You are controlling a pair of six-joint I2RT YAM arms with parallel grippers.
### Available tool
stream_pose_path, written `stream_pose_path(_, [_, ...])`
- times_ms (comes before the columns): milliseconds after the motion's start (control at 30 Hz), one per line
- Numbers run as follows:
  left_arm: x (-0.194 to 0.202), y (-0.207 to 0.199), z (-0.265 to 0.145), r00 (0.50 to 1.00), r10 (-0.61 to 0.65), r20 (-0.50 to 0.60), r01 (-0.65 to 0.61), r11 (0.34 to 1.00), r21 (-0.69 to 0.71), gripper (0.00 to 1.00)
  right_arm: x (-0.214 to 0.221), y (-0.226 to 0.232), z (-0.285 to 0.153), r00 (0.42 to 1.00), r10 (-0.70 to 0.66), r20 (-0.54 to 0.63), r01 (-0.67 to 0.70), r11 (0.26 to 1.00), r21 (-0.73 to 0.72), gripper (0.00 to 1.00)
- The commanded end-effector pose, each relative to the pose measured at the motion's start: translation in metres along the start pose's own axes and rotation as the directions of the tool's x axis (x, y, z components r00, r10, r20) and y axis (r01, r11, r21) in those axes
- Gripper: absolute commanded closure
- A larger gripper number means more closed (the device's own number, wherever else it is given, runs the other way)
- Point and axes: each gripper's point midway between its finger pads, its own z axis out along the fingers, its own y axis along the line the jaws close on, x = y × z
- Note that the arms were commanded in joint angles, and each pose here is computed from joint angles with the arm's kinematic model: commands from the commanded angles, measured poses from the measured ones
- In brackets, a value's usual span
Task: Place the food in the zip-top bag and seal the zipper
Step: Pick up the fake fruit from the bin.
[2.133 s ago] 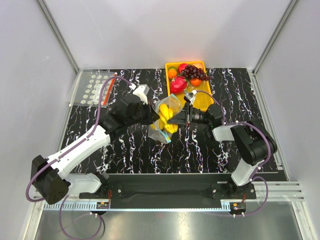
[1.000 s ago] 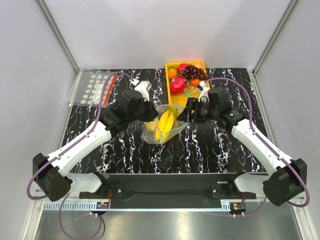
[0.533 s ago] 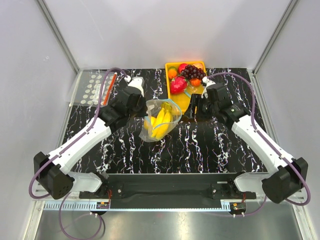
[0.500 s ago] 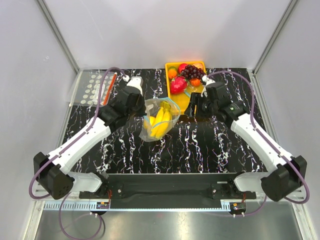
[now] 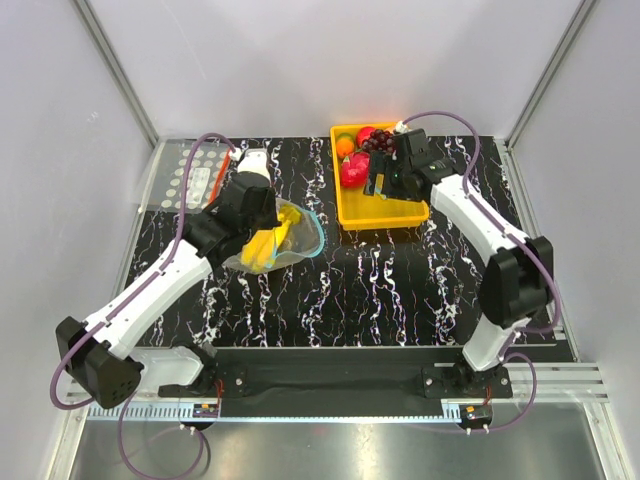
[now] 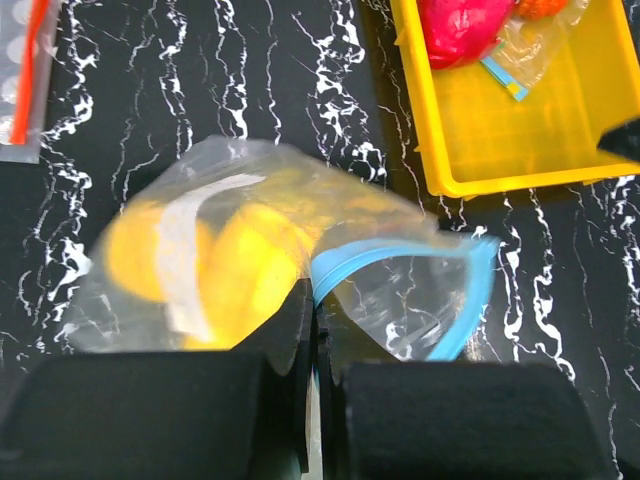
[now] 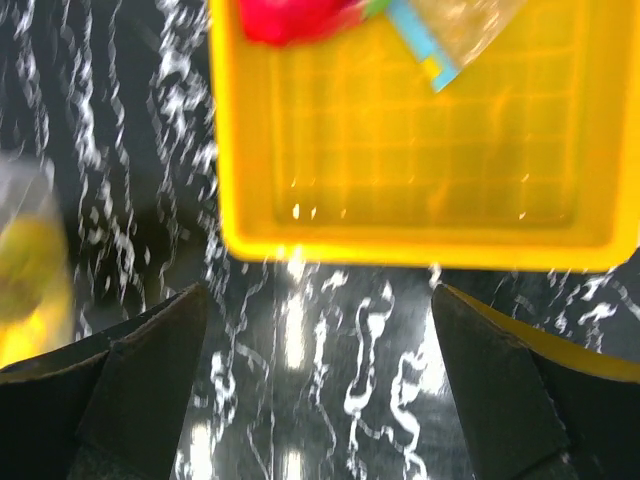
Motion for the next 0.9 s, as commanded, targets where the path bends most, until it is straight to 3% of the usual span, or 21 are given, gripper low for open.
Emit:
stream_pose_path(0, [-0.039,-0.005,-0.012,0.991,-0.035,0.131,0.032,0.999,0.025,1.00,-0.055,-0.019,0.008,0.987,0.077,0.142,-0.088,0.993,0.075,0.00])
stream_pose_path(233, [-0.017,-0.009,0.008,0.995,-0.024,0.096,0.020,0.999,0.042,1.00,-0.101,-0.054,0.039,0.966,0.114,0.233,-0.155,0.975,0.162,0.00])
stream_pose_path(333, [-0.010,-0.008,0.014,0.995,-0.024,0.097,0.019,0.999,0.044,1.00,-0.114,-0.039,0.056,0.980,0.003,0.200,-0.010,0.999,0.033,0.00])
stream_pose_path(400, [-0.009,-0.013,0.015,0.993,-0.035,0.110,0.027,0.997,0.071,1.00,-0.122,-0.038,0.064,0.967,-0.137,0.214,0.135,0.991,0.024,0.00])
stream_pose_path(567, [0.005,-0.024,0.019,0.994,-0.062,0.090,0.049,0.988,0.144,1.00,-0.151,-0.043,0.096,0.883,-0.386,0.266,0.384,0.921,0.064,0.00])
stream_pose_path(600, [0.004,-0.034,0.019,0.992,-0.083,0.092,0.064,0.979,0.193,1.00,-0.168,-0.039,0.091,0.869,-0.399,0.292,0.398,0.915,0.064,0.00])
stream_pose_path(633, [0.006,-0.037,0.021,0.992,-0.091,0.087,0.071,0.975,0.209,1.00,-0.152,-0.046,0.107,0.882,-0.407,0.239,0.410,0.911,0.039,0.00])
stream_pose_path(667, [0.010,-0.038,0.023,0.992,-0.094,0.080,0.075,0.973,0.217,1.00,-0.171,-0.036,0.100,0.867,-0.410,0.285,0.425,0.905,0.009,0.00])
stream_pose_path(733, [0.011,-0.043,0.026,0.993,-0.097,0.072,0.077,0.970,0.232,1.00,-0.165,-0.050,0.121,0.885,-0.398,0.241,0.413,0.911,-0.010,0.00])
stream_pose_path(867, [0.012,-0.045,0.030,0.993,-0.095,0.071,0.076,0.969,0.235,1.00,-0.181,-0.054,0.132,0.862,-0.424,0.278,0.442,0.897,-0.005,0.00])
